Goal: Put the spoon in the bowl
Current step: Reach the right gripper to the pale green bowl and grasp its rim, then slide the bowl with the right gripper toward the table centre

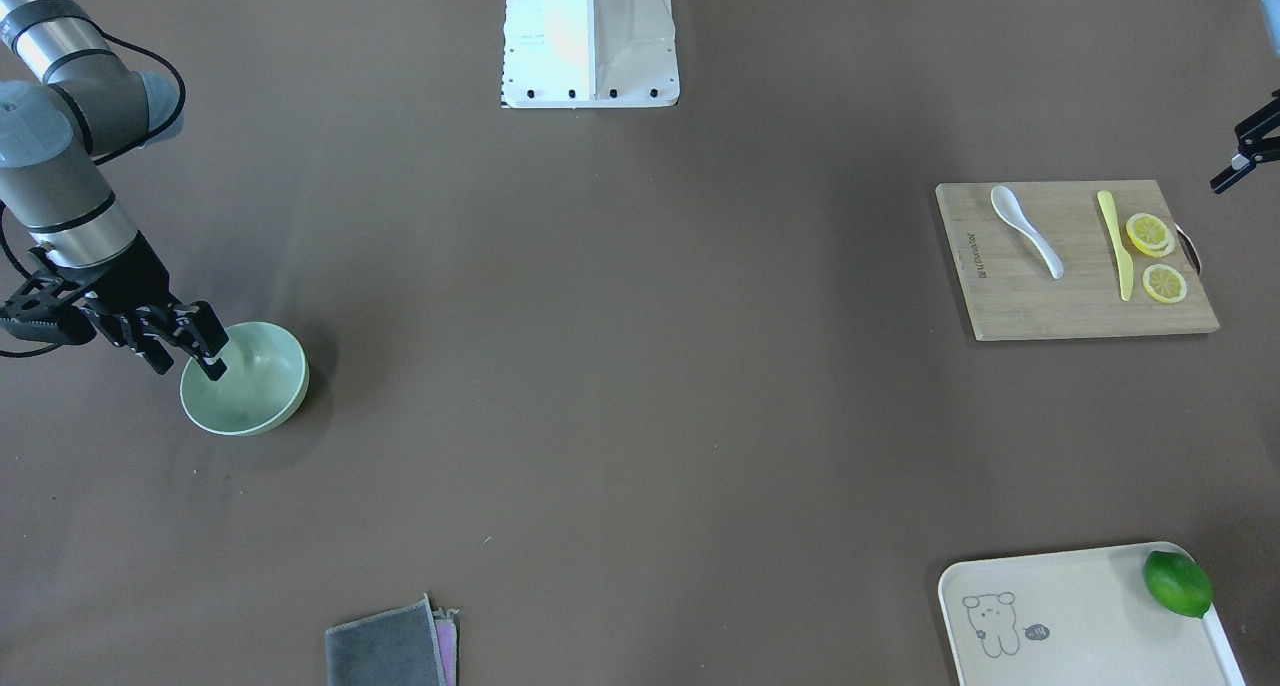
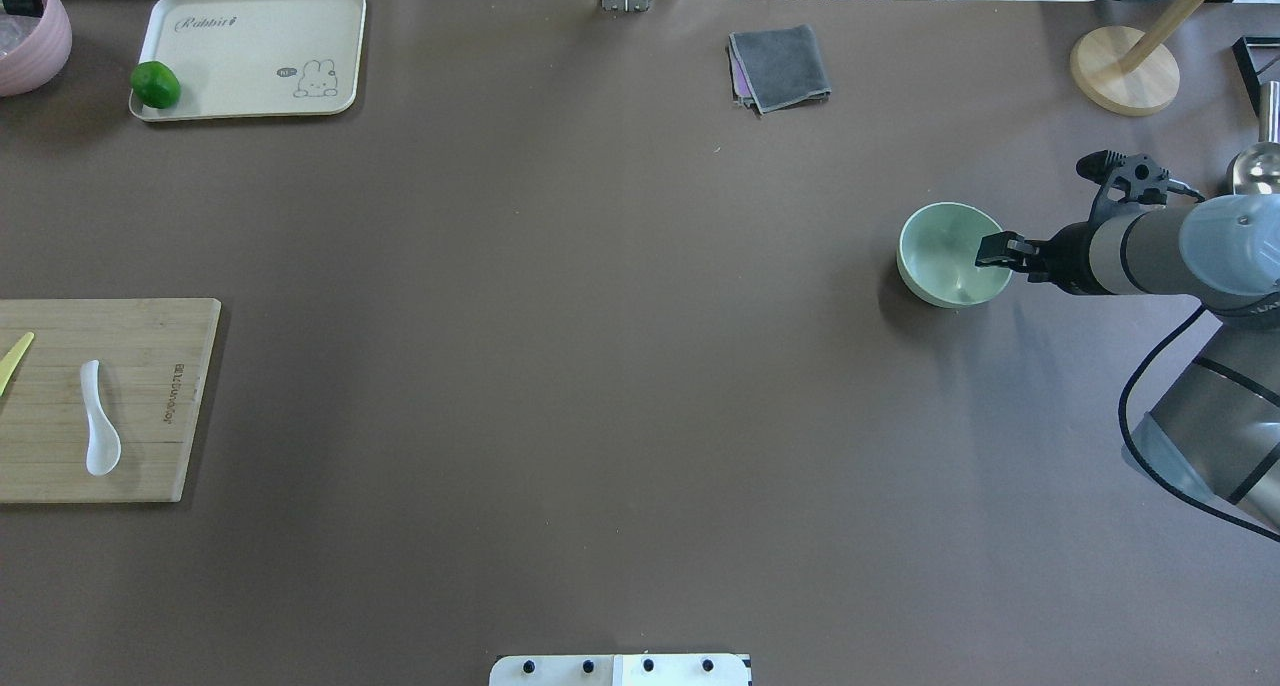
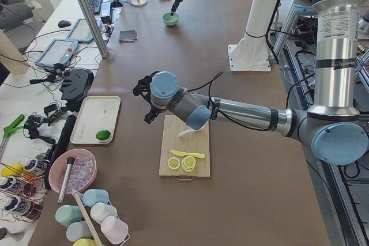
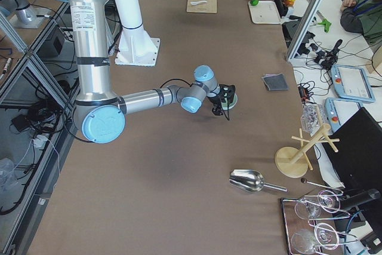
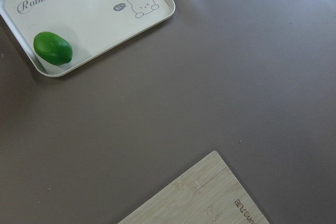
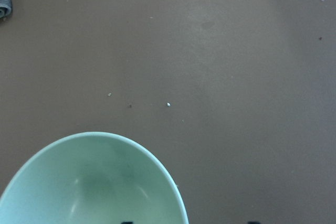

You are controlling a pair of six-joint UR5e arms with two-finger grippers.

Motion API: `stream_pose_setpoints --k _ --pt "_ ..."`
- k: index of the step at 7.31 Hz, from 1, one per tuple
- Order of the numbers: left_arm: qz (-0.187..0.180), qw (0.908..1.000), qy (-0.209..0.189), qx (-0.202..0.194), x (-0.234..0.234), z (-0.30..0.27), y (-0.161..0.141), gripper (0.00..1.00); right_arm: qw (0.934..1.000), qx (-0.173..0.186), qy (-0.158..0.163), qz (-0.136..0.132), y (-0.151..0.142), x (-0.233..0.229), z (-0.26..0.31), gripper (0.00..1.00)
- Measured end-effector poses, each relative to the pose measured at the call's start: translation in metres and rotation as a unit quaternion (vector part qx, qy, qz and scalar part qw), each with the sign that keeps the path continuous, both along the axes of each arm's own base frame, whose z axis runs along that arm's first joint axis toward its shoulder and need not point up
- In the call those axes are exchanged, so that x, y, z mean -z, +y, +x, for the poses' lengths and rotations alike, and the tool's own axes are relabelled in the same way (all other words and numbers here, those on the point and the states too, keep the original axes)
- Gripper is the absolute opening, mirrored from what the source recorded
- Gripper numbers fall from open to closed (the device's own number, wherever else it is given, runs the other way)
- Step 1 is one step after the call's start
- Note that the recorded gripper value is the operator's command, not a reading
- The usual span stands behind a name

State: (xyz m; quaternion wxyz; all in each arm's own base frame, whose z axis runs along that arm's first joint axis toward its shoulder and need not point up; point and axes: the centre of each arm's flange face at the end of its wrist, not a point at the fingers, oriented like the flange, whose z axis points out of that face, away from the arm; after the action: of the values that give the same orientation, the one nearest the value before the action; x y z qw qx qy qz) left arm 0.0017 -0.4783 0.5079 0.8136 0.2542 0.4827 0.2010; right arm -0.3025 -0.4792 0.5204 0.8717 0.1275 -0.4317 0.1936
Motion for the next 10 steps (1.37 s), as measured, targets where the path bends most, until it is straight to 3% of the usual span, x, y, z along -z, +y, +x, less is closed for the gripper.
stream_pose_setpoints --k 3,5,7,10 --pt "0.000 1.0000 0.001 0.000 0.001 0.000 -0.001 0.98 0.9998 -0.014 -0.017 -0.003 -0.001 0.019 -0.022 0.00" --pt "0.001 1.0000 0.001 -0.001 0.001 0.001 0.000 0.98 0.9988 -0.027 -0.040 -0.010 -0.010 0.064 -0.049 0.00" --pt "0.001 1.0000 0.002 -0.003 0.001 0.002 0.000 0.98 0.9967 -0.049 -0.043 -0.048 -0.004 0.148 -0.100 0.00" --pt "0.002 1.0000 0.006 -0.005 0.003 0.005 0.001 0.98 0.9889 -0.071 -0.035 -0.126 0.054 0.285 -0.215 0.00"
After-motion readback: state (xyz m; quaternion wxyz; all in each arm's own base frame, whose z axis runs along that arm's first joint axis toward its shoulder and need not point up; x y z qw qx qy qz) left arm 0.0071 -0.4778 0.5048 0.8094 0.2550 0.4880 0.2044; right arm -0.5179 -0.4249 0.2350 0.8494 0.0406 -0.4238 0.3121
